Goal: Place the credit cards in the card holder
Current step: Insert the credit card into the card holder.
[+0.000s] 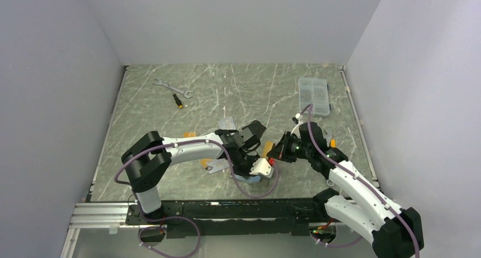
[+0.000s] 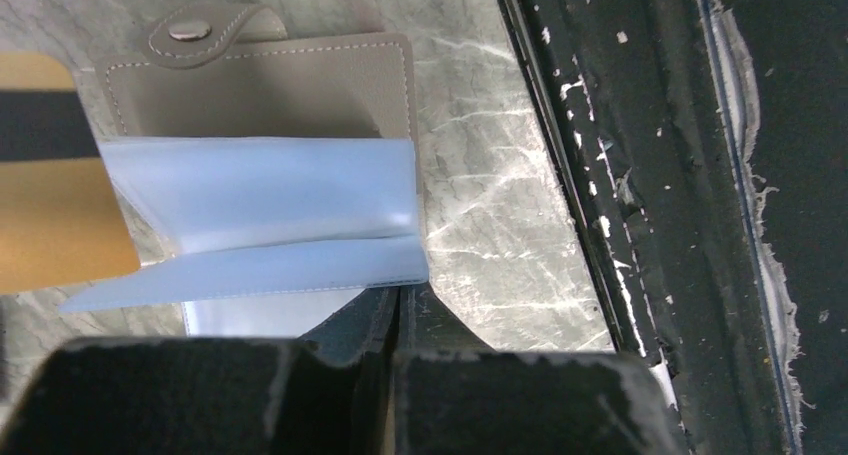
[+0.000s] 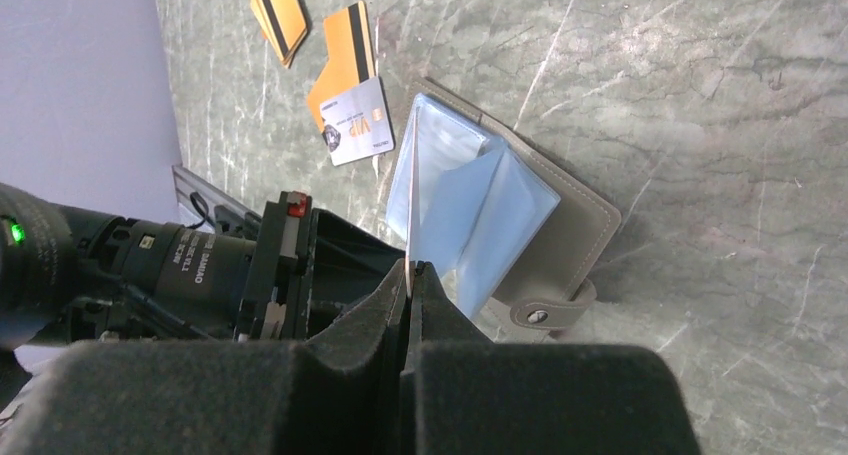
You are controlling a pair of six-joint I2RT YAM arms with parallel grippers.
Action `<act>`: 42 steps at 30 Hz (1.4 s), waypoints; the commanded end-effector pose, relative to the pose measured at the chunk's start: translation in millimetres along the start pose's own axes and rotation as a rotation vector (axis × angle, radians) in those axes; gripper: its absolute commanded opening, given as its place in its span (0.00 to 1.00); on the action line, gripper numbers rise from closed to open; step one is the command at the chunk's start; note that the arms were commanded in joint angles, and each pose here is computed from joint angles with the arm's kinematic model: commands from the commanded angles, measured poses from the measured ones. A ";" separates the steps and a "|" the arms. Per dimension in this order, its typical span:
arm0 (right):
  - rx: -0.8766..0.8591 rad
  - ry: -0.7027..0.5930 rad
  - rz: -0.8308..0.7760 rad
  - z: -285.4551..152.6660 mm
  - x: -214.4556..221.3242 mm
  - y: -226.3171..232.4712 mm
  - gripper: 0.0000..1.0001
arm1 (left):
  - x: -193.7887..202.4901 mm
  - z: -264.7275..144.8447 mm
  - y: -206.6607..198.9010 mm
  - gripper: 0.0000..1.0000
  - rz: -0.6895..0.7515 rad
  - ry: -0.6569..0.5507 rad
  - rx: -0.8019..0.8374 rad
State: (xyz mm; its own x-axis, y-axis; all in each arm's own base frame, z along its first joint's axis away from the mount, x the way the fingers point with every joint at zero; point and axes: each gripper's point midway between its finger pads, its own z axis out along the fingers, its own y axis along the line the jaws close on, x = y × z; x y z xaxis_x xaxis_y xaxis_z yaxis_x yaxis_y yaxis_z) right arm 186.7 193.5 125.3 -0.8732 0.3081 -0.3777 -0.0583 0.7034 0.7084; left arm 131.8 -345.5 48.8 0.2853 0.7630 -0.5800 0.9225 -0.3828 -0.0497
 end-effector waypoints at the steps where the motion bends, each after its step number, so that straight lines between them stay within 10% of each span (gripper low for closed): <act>1: -0.038 -0.050 -0.009 0.4 -17.0 14.0 0.00 | -38.4 -9.3 -2.0 0.04 0.039 -0.098 0.018; 14: -0.011 -0.008 0.044 9.1 3.6 -7.1 0.00 | -10.2 36.8 -14.8 0.03 0.026 0.007 0.138; 27: -0.007 0.107 0.071 52.8 49.5 -20.0 0.00 | -18.0 -37.3 -10.5 0.04 -0.012 -0.084 0.073; 42: -0.059 0.125 0.077 59.0 59.1 -21.9 0.00 | 68.1 -20.9 42.6 0.04 0.017 0.155 -0.128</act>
State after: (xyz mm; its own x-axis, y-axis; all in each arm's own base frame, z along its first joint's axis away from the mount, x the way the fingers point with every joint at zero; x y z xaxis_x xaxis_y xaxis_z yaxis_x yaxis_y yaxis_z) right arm 160.0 225.2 43.8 -0.9376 0.2680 -0.2214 0.0244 0.6861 0.7271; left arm 179.4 -304.9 32.8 0.2643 0.8270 -0.4963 0.9493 -0.3138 -0.0174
